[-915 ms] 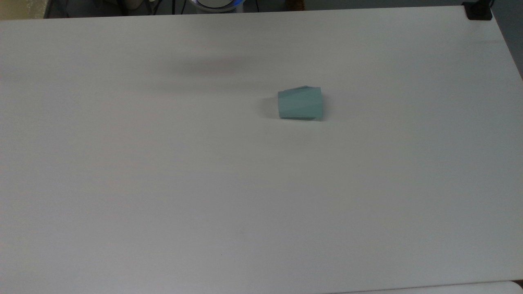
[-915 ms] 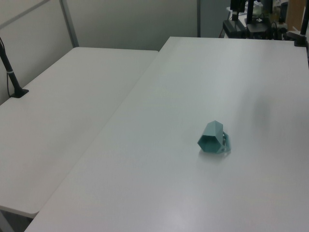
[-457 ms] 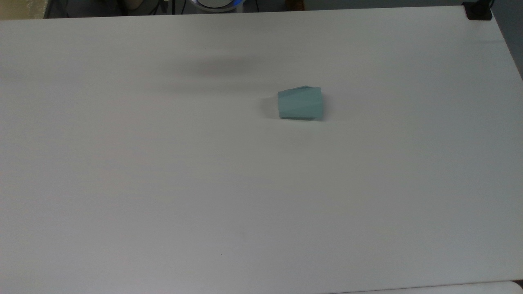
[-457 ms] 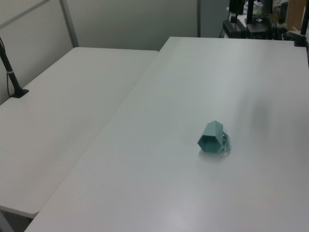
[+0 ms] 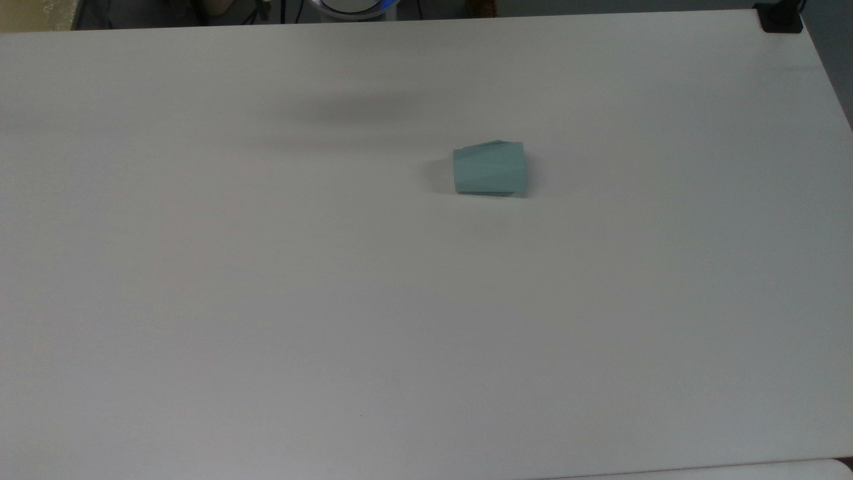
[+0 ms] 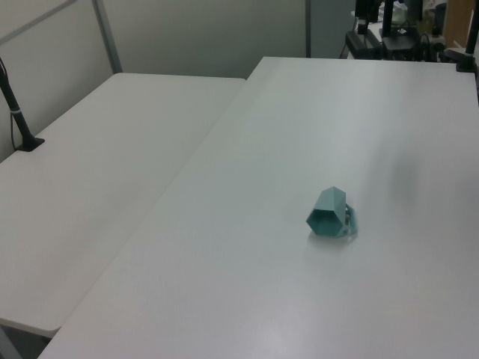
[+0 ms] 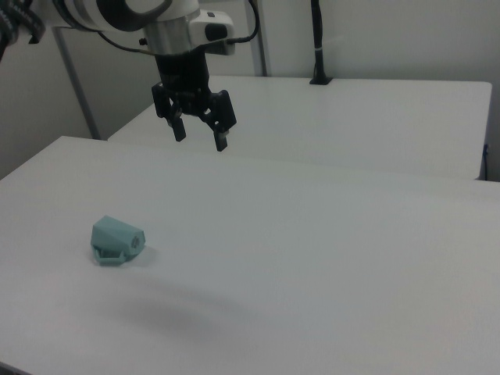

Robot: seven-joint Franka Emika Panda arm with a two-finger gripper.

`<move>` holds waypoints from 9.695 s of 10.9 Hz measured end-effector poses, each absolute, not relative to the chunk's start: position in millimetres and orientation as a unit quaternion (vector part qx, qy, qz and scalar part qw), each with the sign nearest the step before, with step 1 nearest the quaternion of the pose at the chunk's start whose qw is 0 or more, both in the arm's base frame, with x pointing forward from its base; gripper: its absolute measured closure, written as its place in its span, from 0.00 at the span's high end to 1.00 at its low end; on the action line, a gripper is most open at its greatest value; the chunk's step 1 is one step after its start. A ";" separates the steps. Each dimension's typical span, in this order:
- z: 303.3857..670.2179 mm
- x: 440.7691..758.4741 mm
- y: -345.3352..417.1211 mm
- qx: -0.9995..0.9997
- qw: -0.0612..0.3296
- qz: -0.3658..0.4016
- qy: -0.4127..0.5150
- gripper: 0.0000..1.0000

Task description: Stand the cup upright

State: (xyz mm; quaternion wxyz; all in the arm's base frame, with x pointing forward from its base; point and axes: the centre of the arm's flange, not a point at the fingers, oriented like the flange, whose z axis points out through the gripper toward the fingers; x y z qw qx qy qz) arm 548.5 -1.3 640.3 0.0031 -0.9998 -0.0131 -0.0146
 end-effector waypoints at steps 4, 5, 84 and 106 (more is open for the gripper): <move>638.3 549.0 6.0 -0.999 0.028 -0.013 -0.009 1.00; 638.7 548.9 7.2 -0.999 0.029 -0.013 -0.009 1.00; 460.7 548.0 6.4 -0.987 0.042 -0.072 0.138 0.04; 424.7 544.1 41.0 -0.991 0.038 -0.070 0.109 1.00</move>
